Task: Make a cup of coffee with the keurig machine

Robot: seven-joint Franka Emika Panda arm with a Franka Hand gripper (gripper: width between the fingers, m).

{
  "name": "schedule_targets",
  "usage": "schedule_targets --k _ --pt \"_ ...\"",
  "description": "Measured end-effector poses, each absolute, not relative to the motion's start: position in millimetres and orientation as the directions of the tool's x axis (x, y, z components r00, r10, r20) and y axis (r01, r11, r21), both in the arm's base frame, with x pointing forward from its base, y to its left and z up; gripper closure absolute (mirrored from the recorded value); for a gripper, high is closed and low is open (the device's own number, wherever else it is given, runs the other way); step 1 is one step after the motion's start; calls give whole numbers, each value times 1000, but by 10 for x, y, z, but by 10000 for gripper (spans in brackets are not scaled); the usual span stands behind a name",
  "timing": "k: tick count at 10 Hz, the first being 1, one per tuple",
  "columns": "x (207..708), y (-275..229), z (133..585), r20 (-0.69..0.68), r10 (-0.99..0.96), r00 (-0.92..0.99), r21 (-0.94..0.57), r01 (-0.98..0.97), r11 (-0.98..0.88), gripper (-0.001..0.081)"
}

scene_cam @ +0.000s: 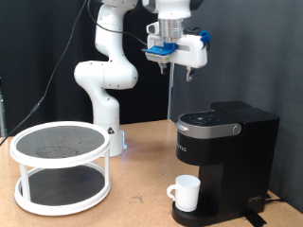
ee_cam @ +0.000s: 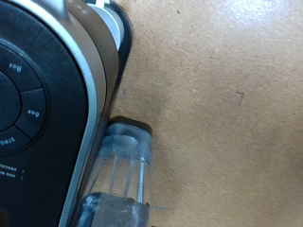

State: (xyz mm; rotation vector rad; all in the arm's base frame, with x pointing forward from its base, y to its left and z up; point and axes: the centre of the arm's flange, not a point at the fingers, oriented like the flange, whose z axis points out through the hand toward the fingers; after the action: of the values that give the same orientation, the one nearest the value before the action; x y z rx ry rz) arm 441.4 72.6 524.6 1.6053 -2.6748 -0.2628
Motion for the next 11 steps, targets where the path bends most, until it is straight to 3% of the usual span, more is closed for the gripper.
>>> schedule_targets --k 7,11 --pt "5222 727 5286 -15 -882 -472 174 -870 462 72" --pt "5557 869 5074 49 -917 -395 212 -893 396 72"
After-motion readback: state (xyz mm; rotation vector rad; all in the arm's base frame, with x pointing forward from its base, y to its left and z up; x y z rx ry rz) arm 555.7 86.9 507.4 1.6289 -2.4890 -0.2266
